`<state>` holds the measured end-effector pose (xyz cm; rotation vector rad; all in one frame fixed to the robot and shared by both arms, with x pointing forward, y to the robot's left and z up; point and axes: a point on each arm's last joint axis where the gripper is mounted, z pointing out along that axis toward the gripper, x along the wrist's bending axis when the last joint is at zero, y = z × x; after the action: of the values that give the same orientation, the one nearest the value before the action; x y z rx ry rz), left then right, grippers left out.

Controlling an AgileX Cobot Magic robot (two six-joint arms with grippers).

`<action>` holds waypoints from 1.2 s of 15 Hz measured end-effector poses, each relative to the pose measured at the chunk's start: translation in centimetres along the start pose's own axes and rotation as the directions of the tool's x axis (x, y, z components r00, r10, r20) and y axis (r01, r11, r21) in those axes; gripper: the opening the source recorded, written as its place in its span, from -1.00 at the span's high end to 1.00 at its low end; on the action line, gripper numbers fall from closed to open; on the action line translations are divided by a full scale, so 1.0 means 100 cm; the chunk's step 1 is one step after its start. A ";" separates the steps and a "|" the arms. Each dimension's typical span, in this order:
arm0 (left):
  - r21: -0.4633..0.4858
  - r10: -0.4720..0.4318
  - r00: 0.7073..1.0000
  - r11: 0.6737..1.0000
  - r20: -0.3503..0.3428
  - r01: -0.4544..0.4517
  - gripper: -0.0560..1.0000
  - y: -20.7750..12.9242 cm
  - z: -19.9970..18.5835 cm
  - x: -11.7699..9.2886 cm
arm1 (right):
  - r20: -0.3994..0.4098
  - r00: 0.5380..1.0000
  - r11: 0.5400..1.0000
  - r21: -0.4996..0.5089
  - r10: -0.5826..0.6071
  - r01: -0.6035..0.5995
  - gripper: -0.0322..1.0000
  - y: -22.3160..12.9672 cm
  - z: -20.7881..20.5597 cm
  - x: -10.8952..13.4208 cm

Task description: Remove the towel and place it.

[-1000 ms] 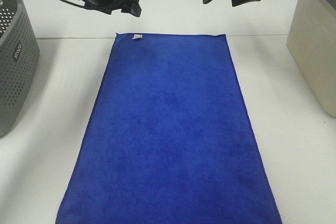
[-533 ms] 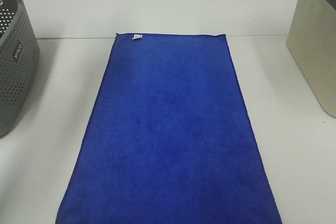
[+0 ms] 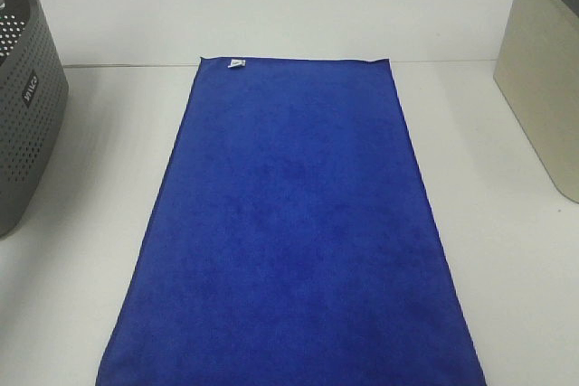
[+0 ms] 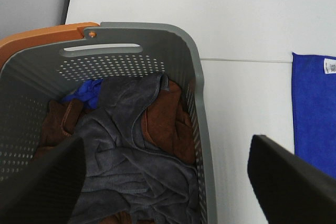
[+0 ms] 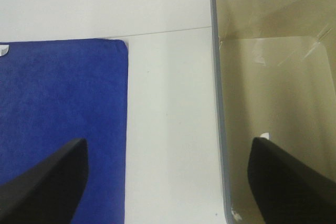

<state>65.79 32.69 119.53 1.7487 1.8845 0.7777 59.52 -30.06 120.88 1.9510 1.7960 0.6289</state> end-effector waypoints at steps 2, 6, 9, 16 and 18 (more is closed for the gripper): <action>0.030 0.004 1.000 1.000 0.014 -0.005 -0.58 -0.016 -0.019 0.000 | -0.007 1.000 0.999 0.037 0.003 -0.003 -0.61 -0.027 -0.016 -0.001; 0.145 0.012 1.000 0.989 0.016 -0.014 -0.58 -0.088 -0.068 0.003 | -0.008 1.000 1.000 0.027 0.003 -0.003 -0.59 -0.109 -0.077 -0.007; 0.177 0.014 1.000 0.984 0.017 -0.017 -0.58 -0.164 -0.109 0.006 | -0.012 1.000 1.000 -0.025 0.002 -0.002 -0.59 -0.177 -0.111 -0.012; -0.043 0.028 0.998 0.999 -0.050 -0.030 -0.58 -0.317 -0.156 0.016 | -0.034 0.999 0.979 -0.200 0.033 -0.039 -0.59 -0.320 -0.135 -0.023; -0.090 0.032 0.997 0.995 -0.074 -0.039 -0.58 -0.347 -0.155 0.018 | -0.027 0.999 0.968 -0.249 -0.017 0.010 -0.59 -0.347 -0.131 -0.025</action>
<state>29.59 31.66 107.73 1.7237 1.8382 0.9368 23.57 -29.71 111.22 1.7680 1.6558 0.8383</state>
